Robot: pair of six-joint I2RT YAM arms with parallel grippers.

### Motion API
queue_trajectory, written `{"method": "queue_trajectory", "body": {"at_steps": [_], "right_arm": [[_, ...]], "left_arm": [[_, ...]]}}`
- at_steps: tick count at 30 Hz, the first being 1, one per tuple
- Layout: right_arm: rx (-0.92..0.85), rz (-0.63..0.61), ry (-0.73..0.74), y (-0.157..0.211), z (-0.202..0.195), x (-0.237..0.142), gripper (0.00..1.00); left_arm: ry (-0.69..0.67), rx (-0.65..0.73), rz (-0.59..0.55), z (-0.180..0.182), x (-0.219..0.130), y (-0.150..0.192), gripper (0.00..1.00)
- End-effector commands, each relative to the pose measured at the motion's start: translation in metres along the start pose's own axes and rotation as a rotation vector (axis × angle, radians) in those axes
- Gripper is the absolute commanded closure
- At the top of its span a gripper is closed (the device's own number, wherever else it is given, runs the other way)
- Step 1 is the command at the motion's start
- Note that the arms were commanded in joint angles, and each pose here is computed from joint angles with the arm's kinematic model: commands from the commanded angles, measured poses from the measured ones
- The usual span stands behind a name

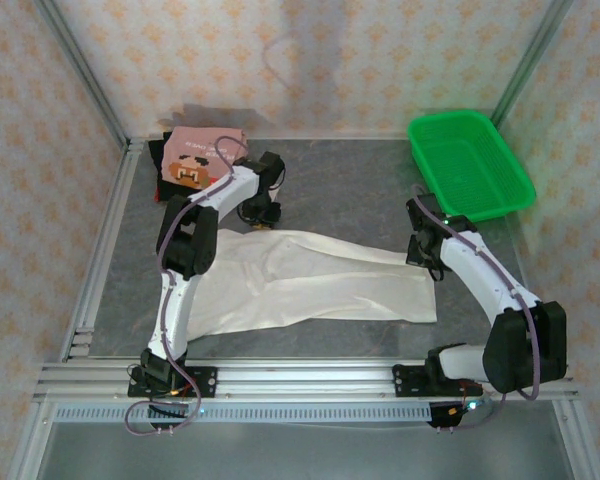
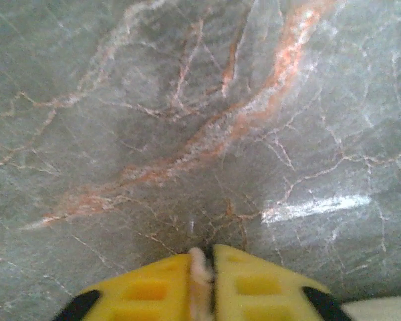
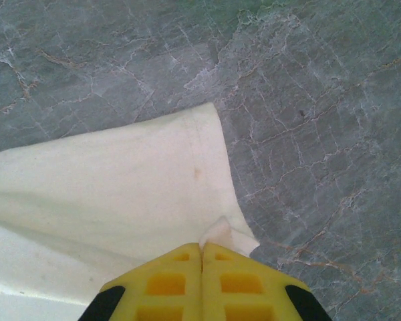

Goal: Fold and stack the t-shirts

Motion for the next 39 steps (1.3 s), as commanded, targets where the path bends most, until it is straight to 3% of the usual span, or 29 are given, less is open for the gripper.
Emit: {"method": "queue_trajectory", "body": {"at_steps": [1,9,18,33,39], "right_arm": [[0.010,0.007,0.032,0.006,-0.004,-0.001,1.00],[0.013,0.043,0.088,0.006,-0.006,0.007,1.00],[0.010,0.058,0.094,0.007,-0.005,0.011,1.00],[0.017,0.064,0.101,0.007,-0.005,0.012,1.00],[0.021,0.067,0.095,0.005,-0.004,0.013,1.00]], "left_arm": [[-0.077,-0.008,-0.065,0.003,-0.004,-0.015,0.95],[-0.171,-0.022,-0.231,0.011,-0.047,-0.039,0.99],[-0.150,-0.028,-0.356,0.003,-0.085,-0.056,0.99],[-0.226,0.030,-0.562,-0.017,-0.152,-0.042,0.99],[-0.227,-0.005,-0.547,-0.011,-0.151,-0.031,0.99]]}}
Point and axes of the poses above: each hand's point on the last joint's axis, 136 mm out from that joint toward the fingers, its own x axis out along the fingers, its own z axis along the line the jaws close on, y = z × x, the point moved 6 cm from there along -x, back along the fingers, and after that the axes turned 9 degrees about -x, right-handed, at the moved point
